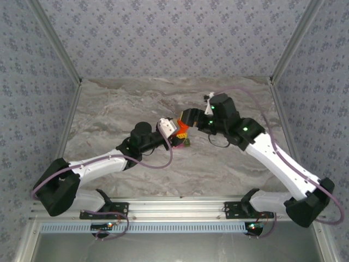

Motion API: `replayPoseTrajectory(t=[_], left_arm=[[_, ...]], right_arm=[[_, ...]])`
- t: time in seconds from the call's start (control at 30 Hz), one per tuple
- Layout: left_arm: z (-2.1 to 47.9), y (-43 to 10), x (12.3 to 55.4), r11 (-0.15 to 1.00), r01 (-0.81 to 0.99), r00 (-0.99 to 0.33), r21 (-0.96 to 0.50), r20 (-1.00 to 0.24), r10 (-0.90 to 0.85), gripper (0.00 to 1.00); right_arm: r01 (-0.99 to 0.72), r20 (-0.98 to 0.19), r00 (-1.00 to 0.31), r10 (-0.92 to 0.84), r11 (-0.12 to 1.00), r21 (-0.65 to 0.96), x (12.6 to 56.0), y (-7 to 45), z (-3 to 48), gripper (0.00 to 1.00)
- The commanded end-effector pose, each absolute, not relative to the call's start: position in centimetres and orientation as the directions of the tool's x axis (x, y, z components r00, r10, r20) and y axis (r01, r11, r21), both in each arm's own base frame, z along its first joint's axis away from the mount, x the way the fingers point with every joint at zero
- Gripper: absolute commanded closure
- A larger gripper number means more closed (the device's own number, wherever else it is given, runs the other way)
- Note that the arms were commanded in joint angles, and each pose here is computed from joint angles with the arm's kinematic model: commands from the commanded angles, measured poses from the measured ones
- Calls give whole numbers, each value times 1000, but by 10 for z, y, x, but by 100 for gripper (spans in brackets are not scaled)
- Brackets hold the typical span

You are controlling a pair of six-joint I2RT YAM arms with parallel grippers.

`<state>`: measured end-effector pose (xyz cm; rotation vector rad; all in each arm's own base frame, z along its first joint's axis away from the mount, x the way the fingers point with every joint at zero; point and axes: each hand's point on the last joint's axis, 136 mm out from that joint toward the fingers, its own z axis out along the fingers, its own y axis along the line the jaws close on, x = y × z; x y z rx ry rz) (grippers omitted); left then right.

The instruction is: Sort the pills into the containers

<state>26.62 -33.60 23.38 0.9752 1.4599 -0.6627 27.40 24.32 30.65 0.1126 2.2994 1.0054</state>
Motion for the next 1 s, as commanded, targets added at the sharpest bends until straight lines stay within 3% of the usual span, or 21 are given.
replayPoseTrajectory(t=[0.0,0.1,0.3,0.57,0.97], left_arm=[[279,-335,267,497,851,137,167,-986,96,100],[281,-334,265,487,858,139,167,-986,93,100],[288,-332,262,455,879,128,146,-989,71,100],[290,-334,259,430,894,109,128,-992,67,100],[287,-335,260,428,895,105,124,-992,69,100]], right_arm=[[-217,-624,-690,366,718,661,271,194,358,25],[-388,-678,-697,234,672,631,276,193,369,25],[-679,-759,-622,-190,614,402,269,219,345,25],[-773,-746,-579,-329,514,373,266,254,341,24],[-772,-704,-601,-379,506,386,264,267,324,28]])
